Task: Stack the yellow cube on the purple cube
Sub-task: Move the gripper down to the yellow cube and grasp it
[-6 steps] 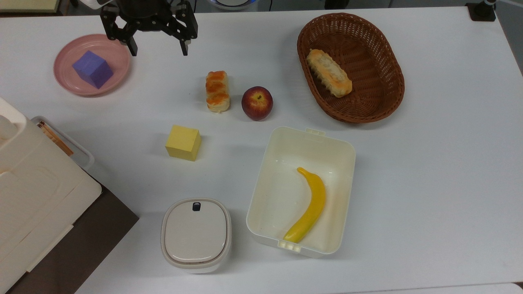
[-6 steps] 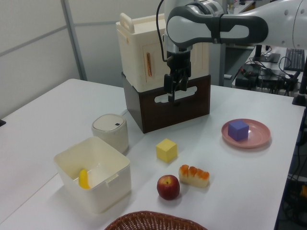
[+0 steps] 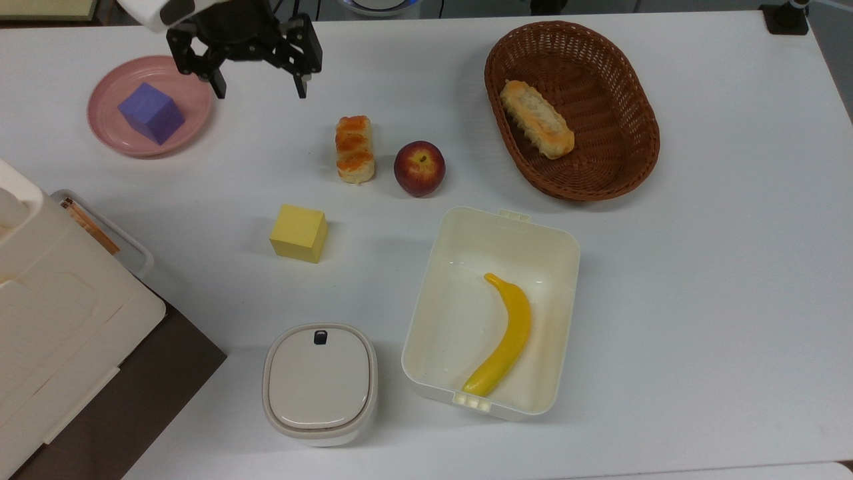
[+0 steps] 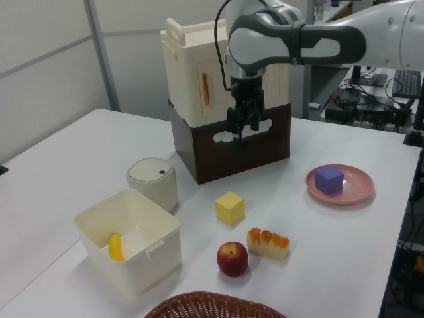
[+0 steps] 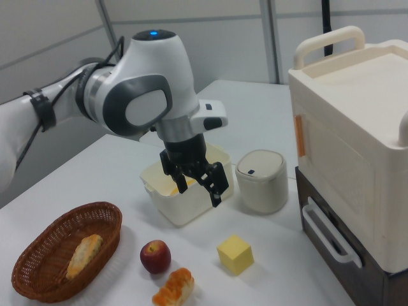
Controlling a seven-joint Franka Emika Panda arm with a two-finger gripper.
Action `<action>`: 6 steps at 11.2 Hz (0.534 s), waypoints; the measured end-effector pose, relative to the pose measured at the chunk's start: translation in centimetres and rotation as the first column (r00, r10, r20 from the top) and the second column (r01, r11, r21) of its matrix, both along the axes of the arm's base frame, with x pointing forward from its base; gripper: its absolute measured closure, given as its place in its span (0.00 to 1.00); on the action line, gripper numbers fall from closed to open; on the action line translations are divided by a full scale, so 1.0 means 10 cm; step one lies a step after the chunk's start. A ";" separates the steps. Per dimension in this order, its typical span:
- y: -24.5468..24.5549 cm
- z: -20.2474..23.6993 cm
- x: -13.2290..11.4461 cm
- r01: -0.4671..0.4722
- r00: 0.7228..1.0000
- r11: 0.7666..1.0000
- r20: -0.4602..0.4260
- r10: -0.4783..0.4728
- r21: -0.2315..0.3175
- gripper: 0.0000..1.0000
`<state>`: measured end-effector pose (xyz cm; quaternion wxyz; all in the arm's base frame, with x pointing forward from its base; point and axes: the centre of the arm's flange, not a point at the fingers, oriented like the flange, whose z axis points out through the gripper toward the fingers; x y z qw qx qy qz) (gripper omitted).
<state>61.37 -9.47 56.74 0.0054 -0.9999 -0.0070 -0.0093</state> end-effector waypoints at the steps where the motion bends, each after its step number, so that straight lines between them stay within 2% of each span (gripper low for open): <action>1: -0.01 -0.15 0.05 0.002 1.000 1.000 -0.025 -0.002 0.001 0.00; 3: -0.03 -0.59 0.21 0.028 0.997 1.000 -0.071 -0.028 -0.001 0.00; 6: -0.04 -1.32 0.50 0.142 0.986 0.990 -0.084 -0.144 -0.018 0.00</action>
